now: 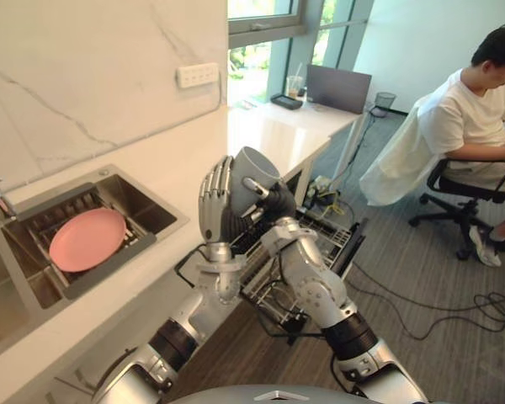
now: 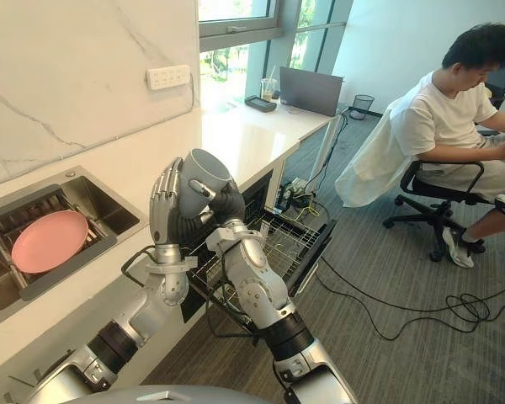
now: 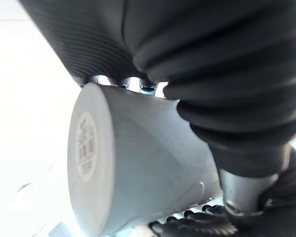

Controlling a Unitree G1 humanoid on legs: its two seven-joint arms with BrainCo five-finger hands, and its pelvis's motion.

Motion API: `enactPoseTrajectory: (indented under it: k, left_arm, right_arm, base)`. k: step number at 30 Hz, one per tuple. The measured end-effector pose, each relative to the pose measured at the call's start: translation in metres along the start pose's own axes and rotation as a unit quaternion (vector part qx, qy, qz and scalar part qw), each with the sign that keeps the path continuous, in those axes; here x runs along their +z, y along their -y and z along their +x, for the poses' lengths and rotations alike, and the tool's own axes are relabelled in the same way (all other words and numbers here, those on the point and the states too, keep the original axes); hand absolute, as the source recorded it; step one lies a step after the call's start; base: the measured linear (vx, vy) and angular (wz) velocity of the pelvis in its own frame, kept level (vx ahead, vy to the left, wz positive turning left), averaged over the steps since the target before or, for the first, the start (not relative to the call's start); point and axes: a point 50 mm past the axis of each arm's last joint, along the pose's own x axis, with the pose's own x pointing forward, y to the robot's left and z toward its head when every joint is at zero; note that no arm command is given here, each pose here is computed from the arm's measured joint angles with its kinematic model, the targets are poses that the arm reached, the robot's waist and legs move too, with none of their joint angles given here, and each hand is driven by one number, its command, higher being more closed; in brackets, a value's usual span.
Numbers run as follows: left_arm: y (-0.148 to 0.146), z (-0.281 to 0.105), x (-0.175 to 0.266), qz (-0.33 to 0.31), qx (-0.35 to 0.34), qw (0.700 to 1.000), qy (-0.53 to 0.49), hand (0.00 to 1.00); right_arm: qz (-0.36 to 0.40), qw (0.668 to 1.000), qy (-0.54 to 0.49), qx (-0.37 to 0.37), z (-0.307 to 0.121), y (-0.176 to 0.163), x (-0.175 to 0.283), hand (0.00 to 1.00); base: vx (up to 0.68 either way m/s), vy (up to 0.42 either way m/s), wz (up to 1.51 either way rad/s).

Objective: Walk over to the sink, pick up the cup, carry it to the dishwasher, place the cup inside the dishwasher, then close the dishwasher door

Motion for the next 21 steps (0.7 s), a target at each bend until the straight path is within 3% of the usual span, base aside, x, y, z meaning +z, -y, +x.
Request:
enactPoseTrajectory:
  k: [7,11,16,18,21]
  left_arm:
    - [0.010,-0.018,-0.013,0.019,-0.039,0.999,-0.022,0.00]
    - [0.016,-0.036,-0.020,0.031,-0.073,0.996,-0.043,0.00]
    - [0.006,-0.029,-0.036,0.056,-0.066,0.994,-0.063,0.00]
    - [0.004,-0.027,-0.041,0.048,-0.077,0.993,-0.076,0.00]
    - [0.003,-0.029,-0.039,-0.020,-0.113,0.989,-0.096,0.00]
  right_arm:
    - [-0.075,0.994,0.047,-0.065,0.004,0.009,0.008,1.00]
    - [-0.081,0.985,0.113,-0.105,0.010,0.016,0.033,1.00]
    - [-0.072,0.955,0.207,-0.199,0.005,0.047,0.071,1.00]
    - [-0.082,0.946,0.221,-0.223,0.000,0.059,0.080,1.00]
    - [-0.117,0.929,0.235,-0.262,-0.015,0.081,0.088,1.00]
  base:
    - [-0.01,-0.001,0.01]
    - [0.00,0.000,0.00]
    - [-0.01,0.003,-0.06]
    - [-0.01,0.001,-0.04]
    - [0.00,0.000,-0.03]
